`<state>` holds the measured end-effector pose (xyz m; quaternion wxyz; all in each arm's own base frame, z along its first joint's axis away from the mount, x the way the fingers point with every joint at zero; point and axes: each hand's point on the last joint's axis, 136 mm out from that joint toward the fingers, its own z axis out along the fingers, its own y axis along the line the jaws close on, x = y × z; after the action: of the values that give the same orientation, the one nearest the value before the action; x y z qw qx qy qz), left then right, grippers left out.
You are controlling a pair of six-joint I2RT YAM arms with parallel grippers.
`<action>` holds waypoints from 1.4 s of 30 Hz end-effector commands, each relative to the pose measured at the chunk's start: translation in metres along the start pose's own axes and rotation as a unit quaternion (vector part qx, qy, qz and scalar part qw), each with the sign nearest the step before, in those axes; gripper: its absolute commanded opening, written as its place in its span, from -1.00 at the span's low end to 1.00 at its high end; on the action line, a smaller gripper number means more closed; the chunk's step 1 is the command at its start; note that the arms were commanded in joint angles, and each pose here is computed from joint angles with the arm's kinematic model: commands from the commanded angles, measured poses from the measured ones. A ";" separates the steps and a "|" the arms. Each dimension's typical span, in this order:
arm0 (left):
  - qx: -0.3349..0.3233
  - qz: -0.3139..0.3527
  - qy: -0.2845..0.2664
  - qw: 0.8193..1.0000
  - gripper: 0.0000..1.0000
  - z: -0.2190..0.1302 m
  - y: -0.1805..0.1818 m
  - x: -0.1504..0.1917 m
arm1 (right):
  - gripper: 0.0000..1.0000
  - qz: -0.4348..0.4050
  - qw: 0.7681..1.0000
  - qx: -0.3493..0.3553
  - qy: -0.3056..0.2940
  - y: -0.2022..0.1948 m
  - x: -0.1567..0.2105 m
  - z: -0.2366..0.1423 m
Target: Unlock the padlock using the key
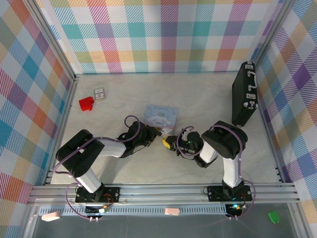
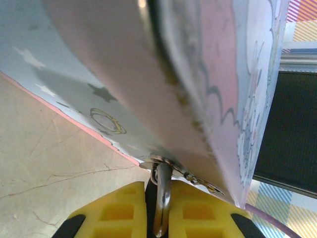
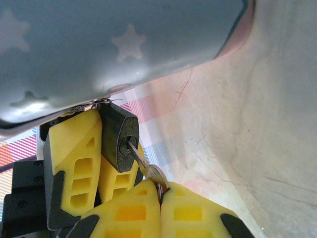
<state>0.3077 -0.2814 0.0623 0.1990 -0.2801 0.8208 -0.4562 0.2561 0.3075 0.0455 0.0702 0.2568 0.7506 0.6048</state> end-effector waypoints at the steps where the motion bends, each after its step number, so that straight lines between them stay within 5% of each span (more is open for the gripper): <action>1: 0.113 0.022 0.104 0.988 -1.00 -0.010 -0.070 0.046 | -1.00 -0.011 0.997 0.006 0.076 -0.001 0.033 0.004; 21: 0.117 0.048 0.128 0.984 -1.00 -0.016 -0.081 0.060 | -1.00 -0.006 0.999 0.019 0.033 -0.017 -0.014 -0.009; 42: 0.118 0.070 0.161 0.977 -1.00 -0.006 -0.088 0.077 | -1.00 -0.012 0.999 -0.006 0.033 0.005 -0.024 -0.009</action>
<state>0.3052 -0.2987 0.0731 0.1861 -0.2401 0.8334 -0.4618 0.2632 0.2844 0.0478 0.0425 0.2235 0.7500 0.6211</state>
